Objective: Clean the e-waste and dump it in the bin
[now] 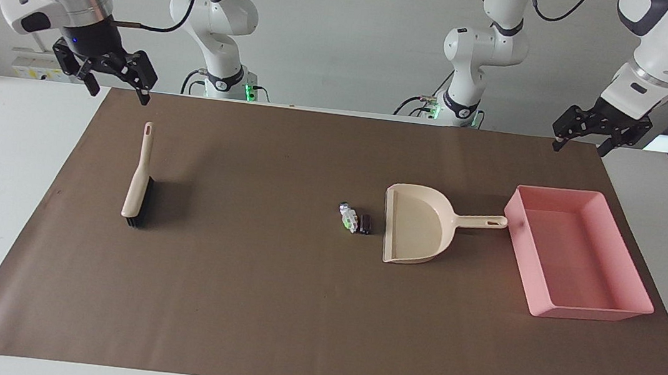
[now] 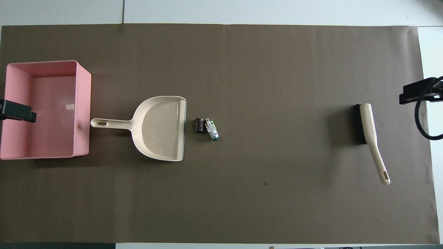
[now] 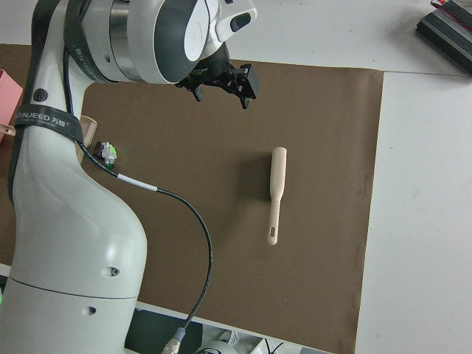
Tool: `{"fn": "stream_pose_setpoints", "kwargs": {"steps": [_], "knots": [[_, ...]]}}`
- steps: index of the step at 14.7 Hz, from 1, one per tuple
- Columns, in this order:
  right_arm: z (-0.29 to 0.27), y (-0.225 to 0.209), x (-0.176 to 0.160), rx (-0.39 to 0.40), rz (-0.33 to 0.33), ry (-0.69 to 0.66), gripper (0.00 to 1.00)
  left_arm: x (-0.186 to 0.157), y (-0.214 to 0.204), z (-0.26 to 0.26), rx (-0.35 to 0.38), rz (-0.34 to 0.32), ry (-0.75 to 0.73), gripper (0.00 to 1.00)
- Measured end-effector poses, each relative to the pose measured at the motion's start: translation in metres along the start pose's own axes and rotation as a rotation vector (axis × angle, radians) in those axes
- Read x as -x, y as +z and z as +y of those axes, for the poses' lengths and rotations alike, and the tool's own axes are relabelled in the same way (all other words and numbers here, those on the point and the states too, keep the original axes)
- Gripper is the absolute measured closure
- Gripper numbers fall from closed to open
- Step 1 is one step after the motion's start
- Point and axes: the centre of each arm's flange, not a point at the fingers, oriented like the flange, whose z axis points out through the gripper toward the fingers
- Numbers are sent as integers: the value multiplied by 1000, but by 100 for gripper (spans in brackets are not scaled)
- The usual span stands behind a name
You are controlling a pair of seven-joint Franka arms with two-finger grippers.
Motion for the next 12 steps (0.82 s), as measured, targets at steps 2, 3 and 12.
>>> {"fn": "stream_pose_setpoints", "kwargs": {"steps": [2,3,12], "knots": [[0,0,0,0,0,0,0,0,0,0,2,0,0,0],[0,0,0,0,0,0,0,0,0,0,2,-1,0,0],[1,9,2,2,-23,2,0,0,2,-1,3,-5,5,0]]}}
